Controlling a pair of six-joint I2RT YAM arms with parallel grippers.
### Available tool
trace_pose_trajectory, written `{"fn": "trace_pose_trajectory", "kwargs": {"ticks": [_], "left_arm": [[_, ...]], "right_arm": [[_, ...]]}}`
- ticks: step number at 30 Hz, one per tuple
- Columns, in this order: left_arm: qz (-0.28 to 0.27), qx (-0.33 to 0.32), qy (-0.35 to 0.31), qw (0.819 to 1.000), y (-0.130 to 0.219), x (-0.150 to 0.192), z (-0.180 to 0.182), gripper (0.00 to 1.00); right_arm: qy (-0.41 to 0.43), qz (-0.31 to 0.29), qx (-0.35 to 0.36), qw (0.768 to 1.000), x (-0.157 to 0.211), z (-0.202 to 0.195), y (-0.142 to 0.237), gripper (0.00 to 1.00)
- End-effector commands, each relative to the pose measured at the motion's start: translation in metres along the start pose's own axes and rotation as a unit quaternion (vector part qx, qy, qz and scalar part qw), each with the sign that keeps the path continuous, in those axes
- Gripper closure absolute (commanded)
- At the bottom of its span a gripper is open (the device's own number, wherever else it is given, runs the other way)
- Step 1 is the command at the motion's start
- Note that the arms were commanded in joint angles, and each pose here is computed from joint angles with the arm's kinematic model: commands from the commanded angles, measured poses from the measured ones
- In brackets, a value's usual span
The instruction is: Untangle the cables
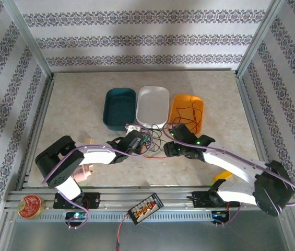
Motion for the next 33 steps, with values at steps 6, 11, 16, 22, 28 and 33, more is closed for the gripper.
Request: {"fn": "trace_pose_trajectory", "kwargs": {"ticks": [6, 11, 16, 22, 28, 33], "left_arm": [[0.011, -0.020, -0.017, 1.000, -0.003, 0.005, 0.001, 1.00], [0.013, -0.022, -0.016, 1.000, -0.003, 0.008, 0.003, 1.00], [0.016, -0.023, -0.012, 1.000, -0.003, 0.010, 0.005, 1.00], [0.017, -0.022, -0.012, 1.000, -0.005, 0.011, 0.005, 1.00], [0.018, -0.022, -0.011, 1.000, -0.007, 0.012, 0.004, 1.00], [0.016, -0.022, -0.009, 1.000, -0.005, 0.012, 0.004, 1.00]], "right_arm": [[0.003, 0.054, 0.028, 0.998, 0.009, 0.001, -0.032, 0.40], [0.002, 0.071, 0.052, 0.996, 0.007, 0.000, -0.046, 0.41], [-0.007, 0.102, 0.098, 0.990, 0.020, -0.008, -0.059, 0.48], [-0.019, 0.119, 0.112, 0.986, 0.033, -0.013, -0.062, 0.64], [-0.017, 0.104, 0.114, 0.988, 0.027, -0.012, -0.060, 0.92], [-0.022, 0.071, 0.134, 0.988, 0.023, -0.018, -0.048, 1.00]]}}
Point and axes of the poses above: each hand's point on the last joint's axis, 136 mm out from that joint toward the fingers, its own y axis back along the fingers, its own z axis along the line the jaws close on, x = y × z, the point moved 8 cm from there along y, back along the fingers, and after that the axes turned 3 degrees about y, right-handed, at the moved point
